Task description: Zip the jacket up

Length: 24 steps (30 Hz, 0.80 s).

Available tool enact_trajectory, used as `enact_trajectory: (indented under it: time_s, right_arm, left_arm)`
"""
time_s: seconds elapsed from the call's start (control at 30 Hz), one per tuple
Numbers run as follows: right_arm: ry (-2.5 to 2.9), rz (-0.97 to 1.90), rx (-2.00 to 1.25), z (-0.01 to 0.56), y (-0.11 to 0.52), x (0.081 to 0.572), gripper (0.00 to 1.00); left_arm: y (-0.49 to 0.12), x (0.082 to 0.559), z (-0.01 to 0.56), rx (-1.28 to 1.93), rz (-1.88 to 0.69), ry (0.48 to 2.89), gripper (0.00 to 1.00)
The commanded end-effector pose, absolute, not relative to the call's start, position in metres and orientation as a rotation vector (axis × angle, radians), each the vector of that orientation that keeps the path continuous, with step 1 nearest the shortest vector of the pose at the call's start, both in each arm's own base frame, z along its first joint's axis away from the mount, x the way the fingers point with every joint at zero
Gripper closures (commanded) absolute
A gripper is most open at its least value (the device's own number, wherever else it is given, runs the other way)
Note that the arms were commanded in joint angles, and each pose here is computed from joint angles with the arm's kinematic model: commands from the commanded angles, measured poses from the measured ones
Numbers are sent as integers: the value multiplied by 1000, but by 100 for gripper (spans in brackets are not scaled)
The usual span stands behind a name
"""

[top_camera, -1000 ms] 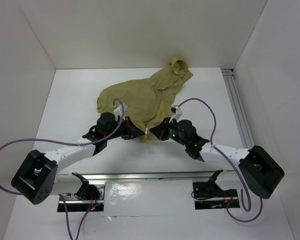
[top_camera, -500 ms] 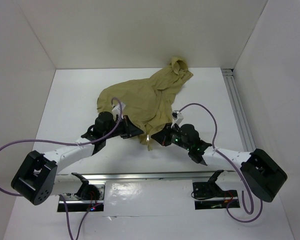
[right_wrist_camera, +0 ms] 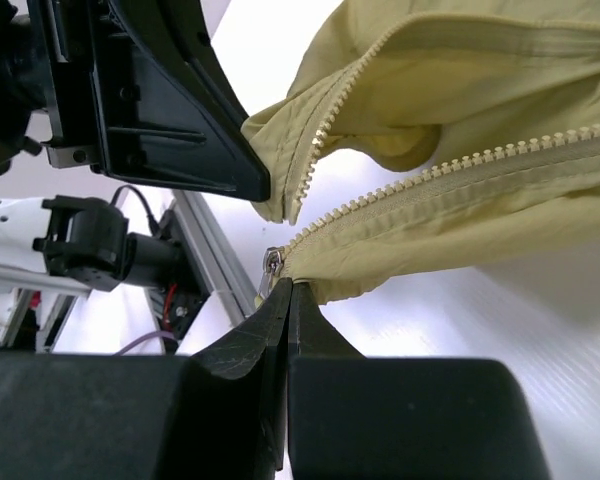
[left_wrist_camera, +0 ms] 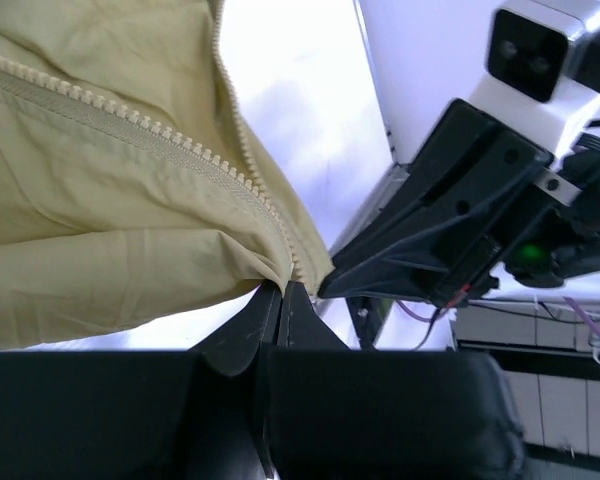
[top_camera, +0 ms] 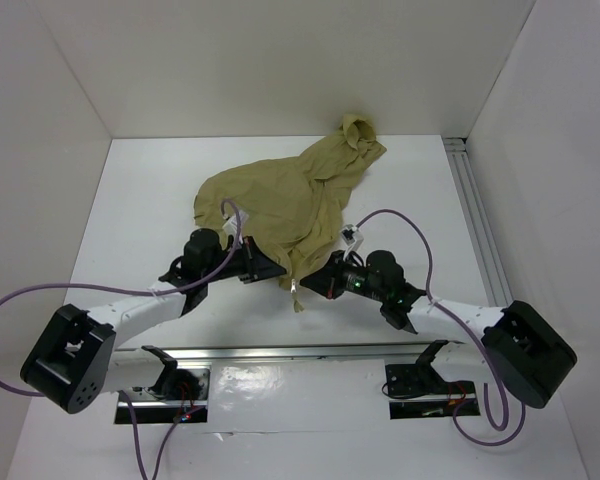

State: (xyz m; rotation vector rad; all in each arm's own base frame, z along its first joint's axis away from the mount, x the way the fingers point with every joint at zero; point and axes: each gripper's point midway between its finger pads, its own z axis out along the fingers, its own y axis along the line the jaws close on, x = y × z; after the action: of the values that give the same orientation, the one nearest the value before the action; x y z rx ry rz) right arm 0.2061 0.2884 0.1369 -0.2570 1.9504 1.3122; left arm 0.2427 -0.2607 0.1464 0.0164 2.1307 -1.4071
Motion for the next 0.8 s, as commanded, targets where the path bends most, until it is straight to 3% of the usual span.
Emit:
enact_trajectory:
  time_s: [0.0, 0.27, 0.77]
  right_arm:
    - [1841, 1376, -293, 162, 295, 210, 100]
    - [1826, 1387, -288, 165, 295, 213, 100]
    - [1788, 1396, -277, 173, 292, 218, 100]
  left_arm:
    - [-266, 241, 170, 83, -1503, 2022, 100]
    - [-266, 236, 183, 68, -1627, 1970, 100]
    - [-266, 237, 178, 53, -1634, 1978, 100]
